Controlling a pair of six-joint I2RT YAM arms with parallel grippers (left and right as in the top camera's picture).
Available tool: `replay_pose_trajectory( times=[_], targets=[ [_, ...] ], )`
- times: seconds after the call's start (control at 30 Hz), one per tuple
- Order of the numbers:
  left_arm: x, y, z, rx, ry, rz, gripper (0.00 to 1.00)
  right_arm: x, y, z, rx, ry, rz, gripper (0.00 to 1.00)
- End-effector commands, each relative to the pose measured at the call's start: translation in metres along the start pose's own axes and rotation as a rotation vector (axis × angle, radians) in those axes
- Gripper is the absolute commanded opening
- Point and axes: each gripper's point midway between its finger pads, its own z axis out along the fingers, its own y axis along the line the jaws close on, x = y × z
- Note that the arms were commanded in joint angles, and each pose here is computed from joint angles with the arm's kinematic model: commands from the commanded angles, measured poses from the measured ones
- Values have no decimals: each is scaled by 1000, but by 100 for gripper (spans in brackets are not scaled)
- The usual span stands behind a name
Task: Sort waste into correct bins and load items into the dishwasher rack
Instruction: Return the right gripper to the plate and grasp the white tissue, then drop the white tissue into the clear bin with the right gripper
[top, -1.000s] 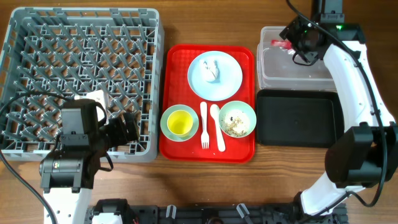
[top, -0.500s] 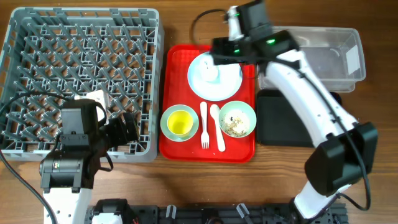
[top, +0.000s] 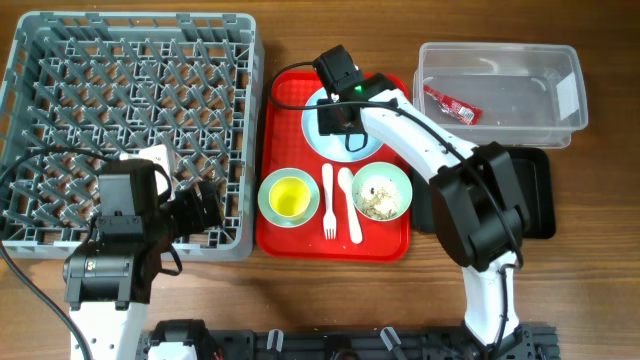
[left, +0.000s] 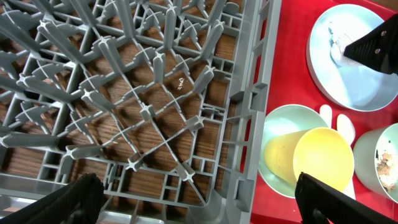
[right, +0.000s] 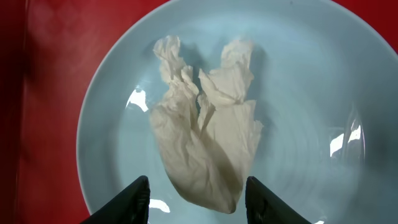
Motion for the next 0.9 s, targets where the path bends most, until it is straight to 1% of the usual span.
replay_pose_trajectory(
  times=[0.0, 0.07, 0.17, 0.2, 0.23, 0.3, 0.37, 0.47, 0.6, 0.67, 0.73, 0.8, 0.87],
  targets=[
    [-6, -5, -5, 20, -19, 17, 100, 9, -7, 14, 29, 24, 35, 49],
    [-6, -5, -5, 20, -19, 17, 100, 14, -8, 16, 28, 38, 36, 41],
    [-6, -5, -5, 20, -19, 17, 100, 16, -9, 16, 32, 48, 35, 22],
    [-6, -5, -5, 20, -19, 17, 100, 17, -9, 16, 34, 51, 35, 6],
    [-6, -5, -5, 20, -19, 17, 100, 19, -10, 14, 37, 57, 36, 4],
    [-6, -5, -5, 20, -18, 17, 100, 19, -13, 10, 42, 62, 51, 4],
    [-6, -5, -5, 20, -19, 17, 100, 11, -22, -6, 58, 46, 68, 4],
    [-6, -5, -5, 20, -19, 17, 100, -16, -46, -49, 105, -55, 107, 4],
    [-6, -5, -5, 20, -19, 17, 100, -54, -88, -120, 118, -224, 221, 4],
    [-6, -5, -5, 20, -19, 17, 100, -66, -117, -144, 122, -281, 312, 4],
    [-6, -5, -5, 20, -19, 17, 100, -70, -150, -153, 147, -299, 403, 5],
    [-6, -5, -5, 20, -19, 17, 100, -63, -180, -150, 180, -266, 489, 12],
    [-6, -5, -5, 20, -19, 17, 100, -52, -200, -141, 181, -209, 544, 31]
  ],
)
